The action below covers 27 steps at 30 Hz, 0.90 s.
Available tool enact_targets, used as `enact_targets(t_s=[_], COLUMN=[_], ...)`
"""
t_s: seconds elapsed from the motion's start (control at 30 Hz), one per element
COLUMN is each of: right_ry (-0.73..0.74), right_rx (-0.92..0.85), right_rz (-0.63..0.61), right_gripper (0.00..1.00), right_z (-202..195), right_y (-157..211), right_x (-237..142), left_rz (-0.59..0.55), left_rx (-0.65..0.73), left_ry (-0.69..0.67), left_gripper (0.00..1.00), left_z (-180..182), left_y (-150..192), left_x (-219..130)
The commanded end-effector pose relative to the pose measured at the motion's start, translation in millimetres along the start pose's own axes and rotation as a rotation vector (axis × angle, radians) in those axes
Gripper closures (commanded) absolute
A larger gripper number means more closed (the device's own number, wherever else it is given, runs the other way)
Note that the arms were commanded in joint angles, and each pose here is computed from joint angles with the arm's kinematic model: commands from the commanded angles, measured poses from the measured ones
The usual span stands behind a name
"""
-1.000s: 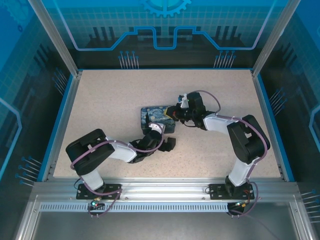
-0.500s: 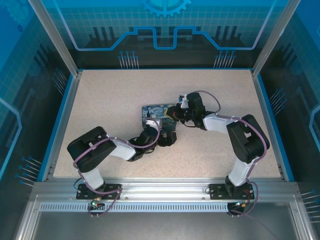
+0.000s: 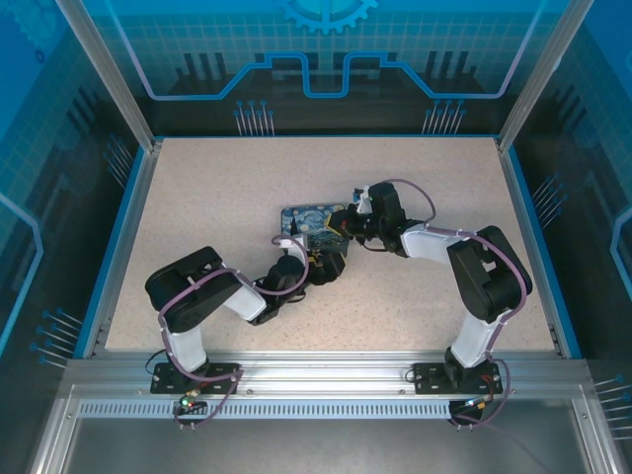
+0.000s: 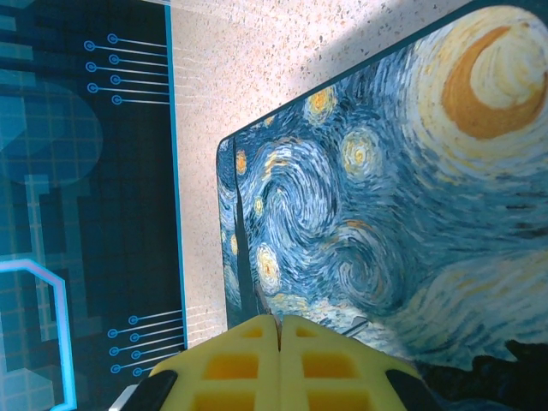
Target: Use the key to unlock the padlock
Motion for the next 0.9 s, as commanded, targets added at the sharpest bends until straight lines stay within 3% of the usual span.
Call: enact_targets(t_s=[0.0, 0.33, 0.67, 0.87], right_ry=[0.016, 0.027, 0.026, 0.026], right_rx=[-0.002, 0.007, 0.007, 0.008], right_rz=[0.010, 0.014, 0.015, 0.016], right_gripper=[1.00, 1.00, 1.00, 1.00], right_z=[2, -3, -2, -2], right_y=[2, 2, 1, 2], right_x=[8, 11, 11, 11], left_rz=[0.016, -0.001, -0.005, -0.016], left_rx=[-0.035, -0.014, -0.065, -0.107], left_ry=[0.018, 0.062, -0.018, -0.131], left_gripper=[0.04, 0.04, 0.05, 0.13], left_z=[-1, -20, -5, 8], left_y=[4, 3, 15, 23], left_x=[-4, -5, 3, 4])
Point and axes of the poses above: each hand's point on the last joint's axis, 136 mm out from that joint toward the fingers, its own x axis out along the fingers, its own z axis along the line the jaws close on, y = z × x, the point moved 9 cm from there along -x, back along the fingers, and after that the axes turned 13 degrees about x, right-handed, at the moved point
